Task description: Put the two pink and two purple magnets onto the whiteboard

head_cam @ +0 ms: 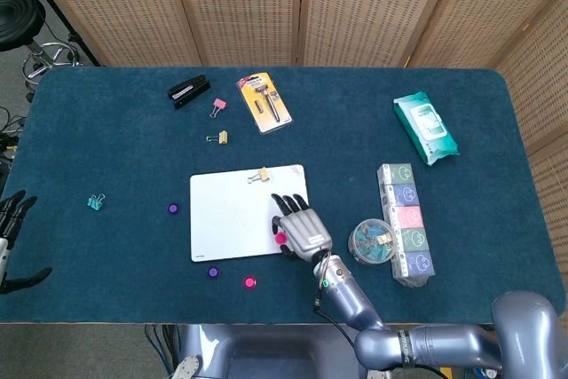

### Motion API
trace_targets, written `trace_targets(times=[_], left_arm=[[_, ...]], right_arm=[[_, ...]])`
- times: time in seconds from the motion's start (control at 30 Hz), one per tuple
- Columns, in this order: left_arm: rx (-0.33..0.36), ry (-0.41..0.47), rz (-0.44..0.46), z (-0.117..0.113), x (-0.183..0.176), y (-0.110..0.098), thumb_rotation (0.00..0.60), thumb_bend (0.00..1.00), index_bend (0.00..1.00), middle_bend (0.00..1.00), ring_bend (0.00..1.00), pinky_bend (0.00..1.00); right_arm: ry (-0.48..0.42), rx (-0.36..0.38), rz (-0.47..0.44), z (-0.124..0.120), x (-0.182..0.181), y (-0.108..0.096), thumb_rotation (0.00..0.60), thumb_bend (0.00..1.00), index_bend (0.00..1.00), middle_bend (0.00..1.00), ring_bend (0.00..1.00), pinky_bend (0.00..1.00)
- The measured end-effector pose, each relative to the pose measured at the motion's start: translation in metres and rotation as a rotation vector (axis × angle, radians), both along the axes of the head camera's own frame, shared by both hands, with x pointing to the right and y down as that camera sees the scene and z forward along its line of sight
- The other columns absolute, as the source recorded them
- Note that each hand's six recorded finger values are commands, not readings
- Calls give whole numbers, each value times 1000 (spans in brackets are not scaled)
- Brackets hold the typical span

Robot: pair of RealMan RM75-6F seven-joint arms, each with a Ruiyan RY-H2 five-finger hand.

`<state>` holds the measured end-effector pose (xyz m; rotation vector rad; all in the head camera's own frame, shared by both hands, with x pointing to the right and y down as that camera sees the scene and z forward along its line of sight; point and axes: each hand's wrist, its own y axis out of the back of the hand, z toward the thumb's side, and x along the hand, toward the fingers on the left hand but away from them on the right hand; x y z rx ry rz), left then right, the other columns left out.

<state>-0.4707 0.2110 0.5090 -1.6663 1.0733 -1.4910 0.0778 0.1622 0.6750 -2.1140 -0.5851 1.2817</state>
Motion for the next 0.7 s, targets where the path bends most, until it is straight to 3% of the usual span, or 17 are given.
trace_targets(times=[0.23,0.6,0.7], left_arm=[[0,1,-6,-1,-2,-1,600,7,0,0,0,0],[-5,10,-6,-2,-3,1,600,8,0,0,0,0],[-7,9,-8,-1,-3,1,600,8,0,0,0,0]], right_arm=[[57,25,-19,12,7,-14,600,580,530,0,0,0],[88,12,-30,34,3,-20,600,586,535,0,0,0],[86,7,-31,38,1,-19,600,586,472,0,0,0]])
